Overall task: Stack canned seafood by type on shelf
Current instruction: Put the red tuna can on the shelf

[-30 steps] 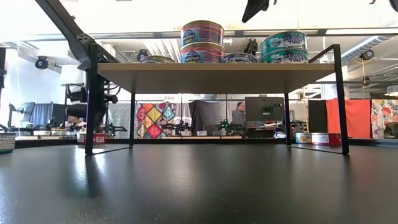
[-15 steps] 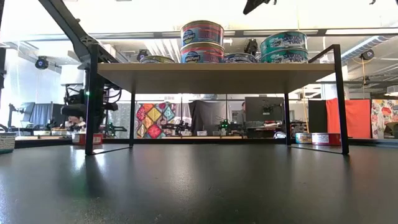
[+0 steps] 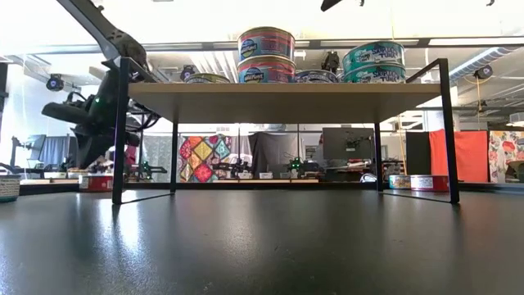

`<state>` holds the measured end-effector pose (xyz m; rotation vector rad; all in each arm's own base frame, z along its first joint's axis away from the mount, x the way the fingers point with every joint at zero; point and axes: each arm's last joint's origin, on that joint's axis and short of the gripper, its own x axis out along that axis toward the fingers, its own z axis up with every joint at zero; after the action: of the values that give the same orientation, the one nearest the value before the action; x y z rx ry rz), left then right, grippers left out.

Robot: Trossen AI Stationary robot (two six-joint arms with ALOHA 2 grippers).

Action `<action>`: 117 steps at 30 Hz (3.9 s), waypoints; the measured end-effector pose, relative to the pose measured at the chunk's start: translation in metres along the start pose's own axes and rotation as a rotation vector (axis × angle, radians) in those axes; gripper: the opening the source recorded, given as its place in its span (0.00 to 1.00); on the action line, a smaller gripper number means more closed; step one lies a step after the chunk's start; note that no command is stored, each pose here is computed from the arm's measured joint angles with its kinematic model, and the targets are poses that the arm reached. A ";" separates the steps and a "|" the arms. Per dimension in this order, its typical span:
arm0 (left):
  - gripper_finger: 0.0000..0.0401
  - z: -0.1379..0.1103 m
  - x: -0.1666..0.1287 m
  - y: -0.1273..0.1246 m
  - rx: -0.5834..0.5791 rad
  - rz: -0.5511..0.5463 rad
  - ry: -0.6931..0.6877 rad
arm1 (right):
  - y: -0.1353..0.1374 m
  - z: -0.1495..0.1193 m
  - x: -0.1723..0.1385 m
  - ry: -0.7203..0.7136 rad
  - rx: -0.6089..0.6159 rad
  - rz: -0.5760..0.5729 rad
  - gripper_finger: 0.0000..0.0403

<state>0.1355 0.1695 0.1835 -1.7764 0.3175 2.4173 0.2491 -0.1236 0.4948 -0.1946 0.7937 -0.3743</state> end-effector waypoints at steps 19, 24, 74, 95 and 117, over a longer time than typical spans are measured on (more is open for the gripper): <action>0.00 -0.008 -0.030 -0.043 -0.165 -0.652 0.154 | 0.002 -0.007 -0.011 0.032 0.034 0.014 0.03; 0.00 0.005 -0.015 -0.053 -0.324 -0.574 0.143 | 0.003 -0.011 -0.019 0.043 0.036 0.017 0.03; 0.00 0.009 0.049 0.081 -0.283 -0.040 0.340 | 0.001 0.002 0.016 0.037 0.050 0.013 0.03; 0.00 -0.026 0.031 0.135 0.268 -0.179 0.355 | 0.003 -0.017 0.005 0.224 0.075 -0.044 0.03; 0.00 -0.026 -0.051 0.184 1.779 -0.750 0.245 | 0.003 -0.019 -0.004 0.213 0.144 -0.053 0.03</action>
<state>0.1340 -0.0144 0.2423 -0.8838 1.0658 0.6390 0.2339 -0.1195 0.4833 -0.0411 0.9683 -0.5066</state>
